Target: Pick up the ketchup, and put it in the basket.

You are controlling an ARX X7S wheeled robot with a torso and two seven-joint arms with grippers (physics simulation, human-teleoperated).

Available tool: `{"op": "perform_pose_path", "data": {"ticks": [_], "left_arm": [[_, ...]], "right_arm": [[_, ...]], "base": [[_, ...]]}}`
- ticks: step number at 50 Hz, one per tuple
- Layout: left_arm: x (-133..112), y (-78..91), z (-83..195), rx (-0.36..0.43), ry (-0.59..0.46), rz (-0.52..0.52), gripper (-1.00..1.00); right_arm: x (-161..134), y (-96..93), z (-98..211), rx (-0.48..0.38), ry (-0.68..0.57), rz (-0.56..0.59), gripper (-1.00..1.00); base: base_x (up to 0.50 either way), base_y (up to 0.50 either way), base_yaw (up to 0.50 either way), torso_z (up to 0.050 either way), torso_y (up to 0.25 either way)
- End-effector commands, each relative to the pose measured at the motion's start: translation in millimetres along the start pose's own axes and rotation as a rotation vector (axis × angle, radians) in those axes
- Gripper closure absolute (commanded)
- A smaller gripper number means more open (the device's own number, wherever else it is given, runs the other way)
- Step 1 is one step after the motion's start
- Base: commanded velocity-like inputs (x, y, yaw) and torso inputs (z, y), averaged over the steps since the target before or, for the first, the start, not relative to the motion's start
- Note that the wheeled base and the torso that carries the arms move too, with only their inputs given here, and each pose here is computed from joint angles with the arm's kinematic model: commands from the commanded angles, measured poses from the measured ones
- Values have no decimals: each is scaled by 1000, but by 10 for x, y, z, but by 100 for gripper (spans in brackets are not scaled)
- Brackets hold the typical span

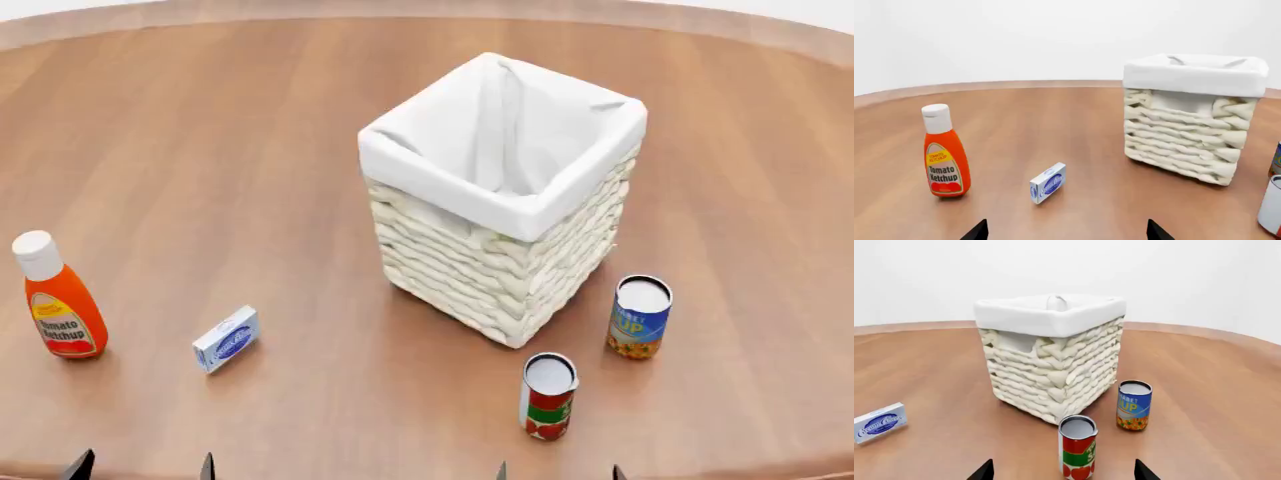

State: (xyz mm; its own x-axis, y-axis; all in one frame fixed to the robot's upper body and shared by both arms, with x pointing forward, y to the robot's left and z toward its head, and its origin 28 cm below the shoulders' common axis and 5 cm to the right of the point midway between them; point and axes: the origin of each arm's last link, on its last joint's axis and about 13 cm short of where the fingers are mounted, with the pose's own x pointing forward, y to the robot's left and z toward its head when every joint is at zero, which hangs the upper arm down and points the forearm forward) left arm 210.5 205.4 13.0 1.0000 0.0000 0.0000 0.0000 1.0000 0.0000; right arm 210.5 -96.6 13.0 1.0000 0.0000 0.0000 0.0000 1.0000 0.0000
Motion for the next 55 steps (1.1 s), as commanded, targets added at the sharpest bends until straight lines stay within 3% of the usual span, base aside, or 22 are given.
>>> {"op": "perform_pose_path", "data": {"ticks": [1,11,12,13,14,16,17,46,55], "left_arm": [[-24,-12,48,35,-24,-30,-100],[-47,-53,80,50,-30,-38,-100],[18,-52,-311,-15,98,-71,-100],[0,1,0,0,0,0,-100],[-2,-1,3,0,-3,0,-100],[-8,1,25,9,-10,0,-100],[-9,2,33,33,-16,-1,-100],[-29,12,148,38,-50,2,-100],[-50,12,179,44,-58,-2,-100]], "right_arm": [[7,-4,77,27,-16,3,-100],[2,-71,139,28,-49,-36,-100],[-100,-16,-63,-125,53,153,-100],[0,3,0,0,0,0,-100],[11,-24,-31,-30,-32,-23,-100],[67,-61,-48,64,-7,-41,-100],[69,-58,-46,70,-12,-29,-100],[28,-49,47,30,-63,-23,-100],[14,-55,80,43,-68,-31,-100]], "base": [[0,0,0,0,0],[0,0,0,0,0],[0,0,0,0,0],[0,0,0,0,0],[0,0,0,0,0],[0,0,0,0,0],[0,0,0,0,0],[0,6,0,0,0],[0,0,438,0,0]]}}
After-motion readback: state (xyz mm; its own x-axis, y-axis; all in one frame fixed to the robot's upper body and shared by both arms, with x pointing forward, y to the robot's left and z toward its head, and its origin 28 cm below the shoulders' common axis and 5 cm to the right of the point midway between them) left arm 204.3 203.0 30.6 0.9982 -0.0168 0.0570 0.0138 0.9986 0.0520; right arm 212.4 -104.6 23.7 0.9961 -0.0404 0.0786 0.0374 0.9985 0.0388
